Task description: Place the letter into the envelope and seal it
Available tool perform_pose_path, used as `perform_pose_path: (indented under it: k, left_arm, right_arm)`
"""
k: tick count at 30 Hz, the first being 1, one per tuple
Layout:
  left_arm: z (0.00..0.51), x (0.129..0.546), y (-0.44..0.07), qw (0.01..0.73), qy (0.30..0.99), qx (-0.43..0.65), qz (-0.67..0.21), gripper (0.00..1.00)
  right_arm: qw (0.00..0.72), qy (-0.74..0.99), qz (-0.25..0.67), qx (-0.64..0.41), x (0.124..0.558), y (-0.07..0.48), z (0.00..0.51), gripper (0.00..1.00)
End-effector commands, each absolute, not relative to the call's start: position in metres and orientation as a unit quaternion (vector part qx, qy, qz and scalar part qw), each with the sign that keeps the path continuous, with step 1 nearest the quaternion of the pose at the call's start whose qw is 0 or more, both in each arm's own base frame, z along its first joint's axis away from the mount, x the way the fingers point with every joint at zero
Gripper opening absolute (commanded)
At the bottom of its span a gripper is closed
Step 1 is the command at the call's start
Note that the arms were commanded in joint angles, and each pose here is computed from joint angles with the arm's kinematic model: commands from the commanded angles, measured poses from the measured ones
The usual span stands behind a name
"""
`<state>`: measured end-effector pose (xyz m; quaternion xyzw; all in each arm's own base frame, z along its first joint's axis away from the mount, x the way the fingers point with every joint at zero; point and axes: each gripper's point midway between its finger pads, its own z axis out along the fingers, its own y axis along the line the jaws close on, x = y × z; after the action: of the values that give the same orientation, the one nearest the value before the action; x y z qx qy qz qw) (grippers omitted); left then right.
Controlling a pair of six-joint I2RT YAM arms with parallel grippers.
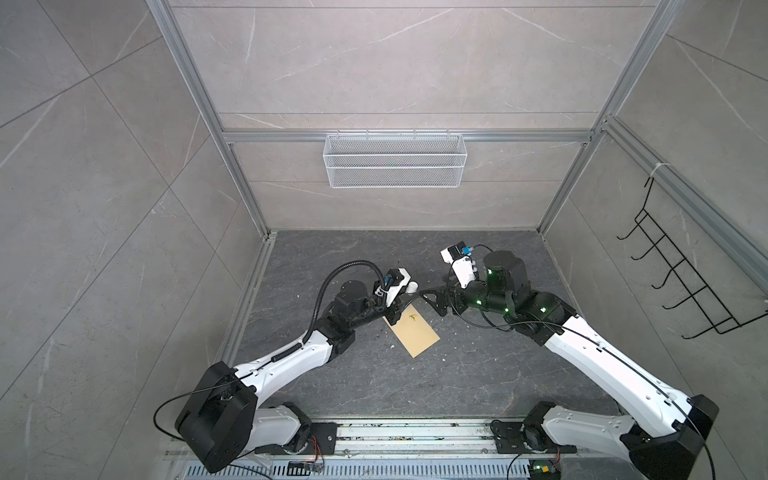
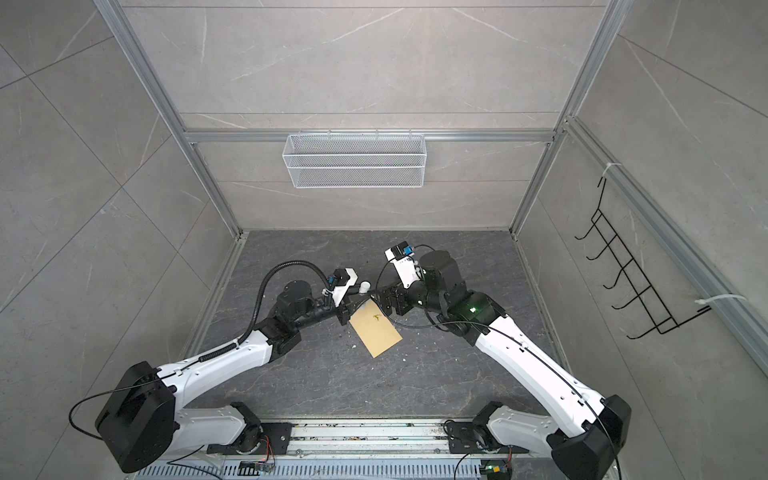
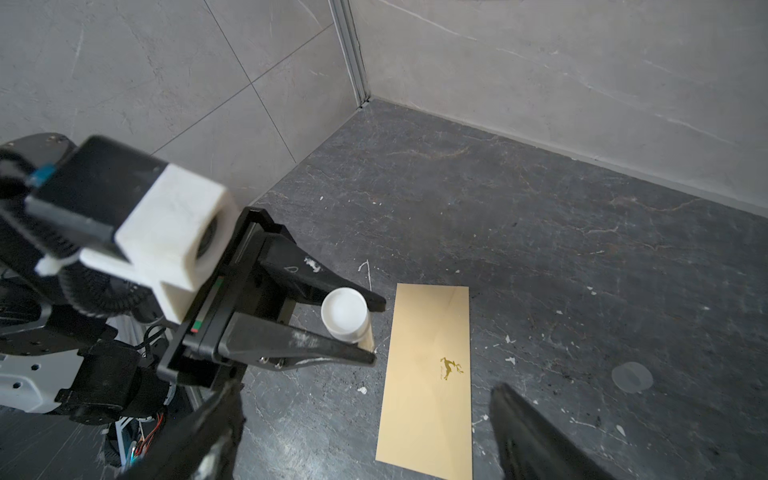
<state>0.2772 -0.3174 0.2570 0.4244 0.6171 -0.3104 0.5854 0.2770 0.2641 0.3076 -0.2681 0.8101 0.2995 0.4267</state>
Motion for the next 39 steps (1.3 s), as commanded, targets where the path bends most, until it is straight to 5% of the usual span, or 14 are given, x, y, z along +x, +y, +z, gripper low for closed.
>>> perform_pose_path:
  k: [1, 16, 39]
  left_arm:
    - [0.279, 0.274, -0.32, 0.635, 0.564, 0.455, -0.266, 0.0]
    - [0.279, 0.27, -0.33, 0.63, 0.56, 0.46, -0.279, 0.0]
    - [0.283, 0.271, -0.33, 0.628, 0.568, 0.447, -0.288, 0.0]
  right_arm:
    - [0.39, 0.837, 0.296, -0.244, 0.279, 0.263, 0.297, 0.84]
    - [0.373, 0.847, 0.288, -0.245, 0.286, 0.289, 0.287, 0.68]
    - [0.354, 0.865, 0.237, -0.265, 0.288, 0.308, 0.268, 0.07]
